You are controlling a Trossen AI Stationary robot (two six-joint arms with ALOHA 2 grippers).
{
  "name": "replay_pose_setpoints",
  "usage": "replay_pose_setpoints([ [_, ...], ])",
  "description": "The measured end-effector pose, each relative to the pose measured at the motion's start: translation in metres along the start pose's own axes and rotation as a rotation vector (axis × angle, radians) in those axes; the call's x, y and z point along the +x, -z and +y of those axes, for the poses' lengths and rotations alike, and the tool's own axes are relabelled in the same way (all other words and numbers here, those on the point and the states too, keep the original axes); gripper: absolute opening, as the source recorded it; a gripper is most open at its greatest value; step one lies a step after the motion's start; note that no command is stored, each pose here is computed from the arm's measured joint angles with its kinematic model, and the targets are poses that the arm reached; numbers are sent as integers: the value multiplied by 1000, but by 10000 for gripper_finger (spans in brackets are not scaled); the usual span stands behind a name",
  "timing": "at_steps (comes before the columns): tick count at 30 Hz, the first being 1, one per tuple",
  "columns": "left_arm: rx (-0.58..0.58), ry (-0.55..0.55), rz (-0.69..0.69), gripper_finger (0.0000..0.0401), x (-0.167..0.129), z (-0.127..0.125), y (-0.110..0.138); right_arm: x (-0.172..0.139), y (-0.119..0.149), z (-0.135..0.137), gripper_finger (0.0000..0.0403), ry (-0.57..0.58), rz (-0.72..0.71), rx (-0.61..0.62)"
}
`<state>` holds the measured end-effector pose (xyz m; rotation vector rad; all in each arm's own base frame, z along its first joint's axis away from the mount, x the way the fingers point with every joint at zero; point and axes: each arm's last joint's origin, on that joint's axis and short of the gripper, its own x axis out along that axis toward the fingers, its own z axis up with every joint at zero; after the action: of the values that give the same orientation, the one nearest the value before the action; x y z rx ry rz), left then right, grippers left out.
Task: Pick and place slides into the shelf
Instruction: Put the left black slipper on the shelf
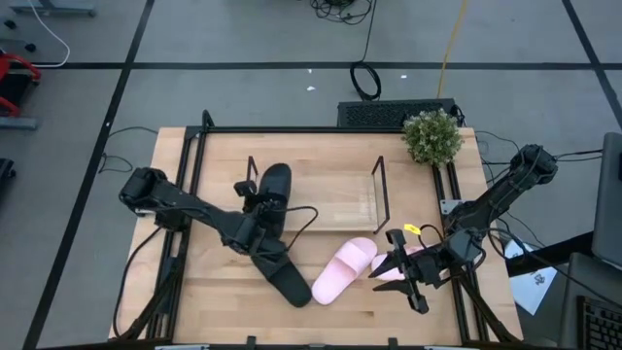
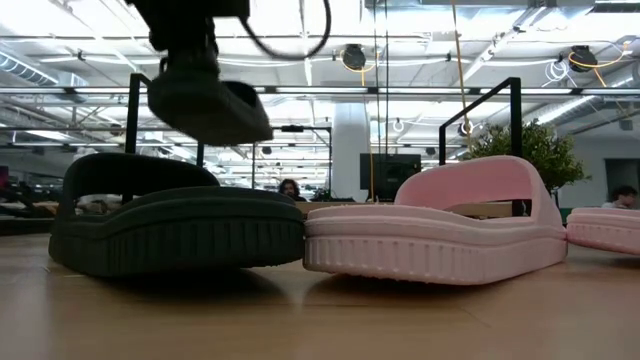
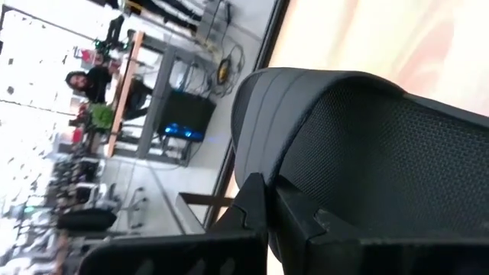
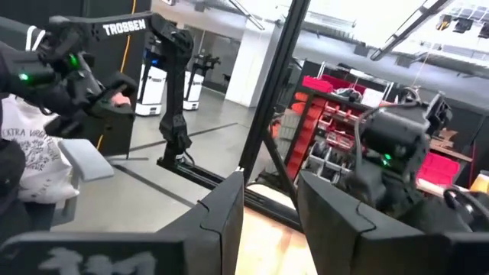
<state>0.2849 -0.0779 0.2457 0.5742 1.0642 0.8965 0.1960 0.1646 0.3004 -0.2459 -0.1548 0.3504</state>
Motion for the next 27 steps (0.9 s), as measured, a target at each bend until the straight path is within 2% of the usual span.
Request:
replay_pose_setpoints([
  [5,3,-30,46,0,19,-1,4,0,0,0,116,0,0,0],
  [14,44,-21,71,0,42,-6,5,0,0,0,116,0,0,-12],
  [27,40,-3,112,0,58,-13,14,0,0,0,116,0,0,-16],
])
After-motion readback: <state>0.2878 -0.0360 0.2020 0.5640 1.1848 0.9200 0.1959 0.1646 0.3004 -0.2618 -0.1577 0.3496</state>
